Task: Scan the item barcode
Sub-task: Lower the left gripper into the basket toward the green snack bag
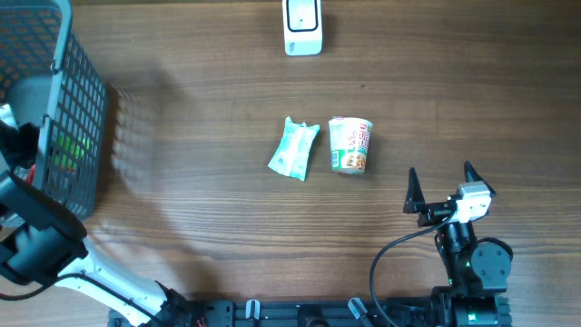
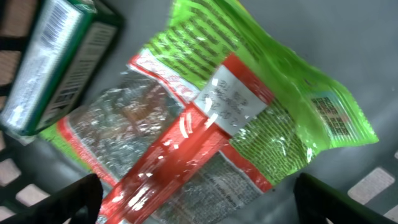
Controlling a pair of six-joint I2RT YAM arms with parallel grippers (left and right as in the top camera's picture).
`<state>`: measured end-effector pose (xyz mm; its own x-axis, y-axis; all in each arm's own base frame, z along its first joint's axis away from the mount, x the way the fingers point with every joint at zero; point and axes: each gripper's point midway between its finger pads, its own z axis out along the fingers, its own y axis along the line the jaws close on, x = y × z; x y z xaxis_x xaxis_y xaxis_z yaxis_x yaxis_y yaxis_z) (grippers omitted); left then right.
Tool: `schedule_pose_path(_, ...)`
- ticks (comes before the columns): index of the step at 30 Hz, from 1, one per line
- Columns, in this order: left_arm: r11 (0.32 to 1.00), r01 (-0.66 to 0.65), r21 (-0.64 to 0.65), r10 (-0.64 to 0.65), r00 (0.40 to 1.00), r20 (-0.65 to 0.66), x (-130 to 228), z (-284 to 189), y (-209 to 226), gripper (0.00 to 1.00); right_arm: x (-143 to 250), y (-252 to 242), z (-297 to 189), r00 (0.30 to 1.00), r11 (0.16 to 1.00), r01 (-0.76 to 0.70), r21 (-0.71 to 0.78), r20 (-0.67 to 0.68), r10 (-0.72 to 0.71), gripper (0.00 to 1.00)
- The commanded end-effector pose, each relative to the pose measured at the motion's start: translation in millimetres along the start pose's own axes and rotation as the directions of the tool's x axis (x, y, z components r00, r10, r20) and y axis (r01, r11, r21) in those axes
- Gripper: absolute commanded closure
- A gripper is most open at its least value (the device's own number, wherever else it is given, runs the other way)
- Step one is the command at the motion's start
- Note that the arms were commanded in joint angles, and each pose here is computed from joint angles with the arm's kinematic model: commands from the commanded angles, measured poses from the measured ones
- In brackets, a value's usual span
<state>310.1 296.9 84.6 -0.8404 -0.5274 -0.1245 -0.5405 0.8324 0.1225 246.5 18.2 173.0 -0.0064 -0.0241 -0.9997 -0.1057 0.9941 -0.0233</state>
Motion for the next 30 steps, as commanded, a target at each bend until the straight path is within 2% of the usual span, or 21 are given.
schedule_pose_path(1,0.989,-0.120,0.087,0.125,0.991,-0.057,8,26,-16,0.00,-2,-1,0,1.000,1.000,0.000,0.004,0.011,0.000,0.00)
schedule_pose_path(7,0.963,-0.241,0.120,0.251,0.965,-0.079,11,45,-21,0.00,-2,-1,0,1.000,1.000,0.001,0.004,0.011,-0.001,0.00)
schedule_pose_path(21,0.886,-0.460,0.058,0.457,0.888,0.058,-22,47,-20,0.00,-2,-1,0,1.000,1.000,0.001,0.004,0.011,-0.001,0.00)
schedule_pose_path(26,0.867,-0.499,0.017,0.494,0.862,0.113,-42,29,-25,0.00,-2,-1,0,1.000,1.000,0.000,0.004,0.011,0.000,0.00)
schedule_pose_path(30,0.887,-0.462,-0.029,0.459,0.870,0.182,-62,-1,-19,0.00,-2,-1,0,1.000,1.000,0.001,0.004,0.011,-0.001,0.00)
